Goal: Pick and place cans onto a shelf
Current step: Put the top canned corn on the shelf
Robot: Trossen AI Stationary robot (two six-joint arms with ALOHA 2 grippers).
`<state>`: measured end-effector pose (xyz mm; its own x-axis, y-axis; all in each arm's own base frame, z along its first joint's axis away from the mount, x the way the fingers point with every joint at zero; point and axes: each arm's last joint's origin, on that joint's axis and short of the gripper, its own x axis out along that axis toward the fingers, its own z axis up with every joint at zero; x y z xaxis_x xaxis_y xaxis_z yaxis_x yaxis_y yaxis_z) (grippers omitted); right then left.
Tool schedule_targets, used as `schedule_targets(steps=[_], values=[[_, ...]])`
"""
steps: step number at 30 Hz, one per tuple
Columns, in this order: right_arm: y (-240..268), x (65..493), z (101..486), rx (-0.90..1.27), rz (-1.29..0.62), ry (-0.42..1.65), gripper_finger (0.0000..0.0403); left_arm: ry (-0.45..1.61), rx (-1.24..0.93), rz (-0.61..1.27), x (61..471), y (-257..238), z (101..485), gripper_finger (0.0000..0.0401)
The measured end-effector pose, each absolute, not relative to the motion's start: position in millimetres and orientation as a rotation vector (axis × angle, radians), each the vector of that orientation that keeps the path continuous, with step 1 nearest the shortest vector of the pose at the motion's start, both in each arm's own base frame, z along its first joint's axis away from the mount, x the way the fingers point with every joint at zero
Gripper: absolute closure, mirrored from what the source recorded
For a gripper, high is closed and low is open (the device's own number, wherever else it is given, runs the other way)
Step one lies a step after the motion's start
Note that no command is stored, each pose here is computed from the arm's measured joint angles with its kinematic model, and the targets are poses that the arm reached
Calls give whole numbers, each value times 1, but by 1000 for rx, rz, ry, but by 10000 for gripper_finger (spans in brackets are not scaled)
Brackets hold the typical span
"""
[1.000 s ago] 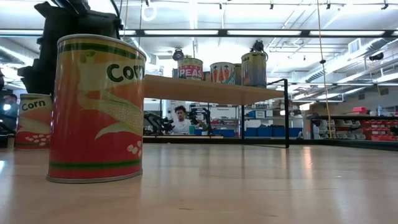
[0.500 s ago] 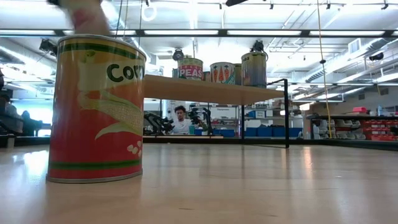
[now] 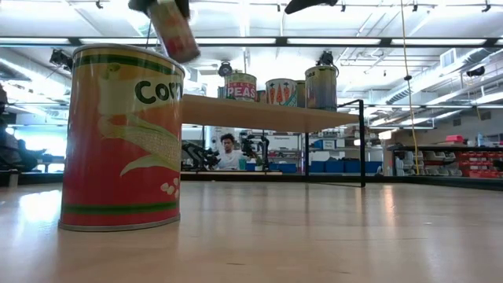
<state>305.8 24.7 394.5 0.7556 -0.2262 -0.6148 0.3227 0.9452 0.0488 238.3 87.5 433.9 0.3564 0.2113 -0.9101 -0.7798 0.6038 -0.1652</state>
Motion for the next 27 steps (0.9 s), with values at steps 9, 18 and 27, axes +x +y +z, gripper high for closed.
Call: schedule_targets(steps=[9,18,27], values=[[61,297,391,229,-264,688,54,1193,-615,767,272,138,390,90],[78,292,391,231,-260,675,54,1266,-624,708,281,155,373,79],[77,292,391,227,-269,670,54,1332,-652,711,281,157,355,75]])
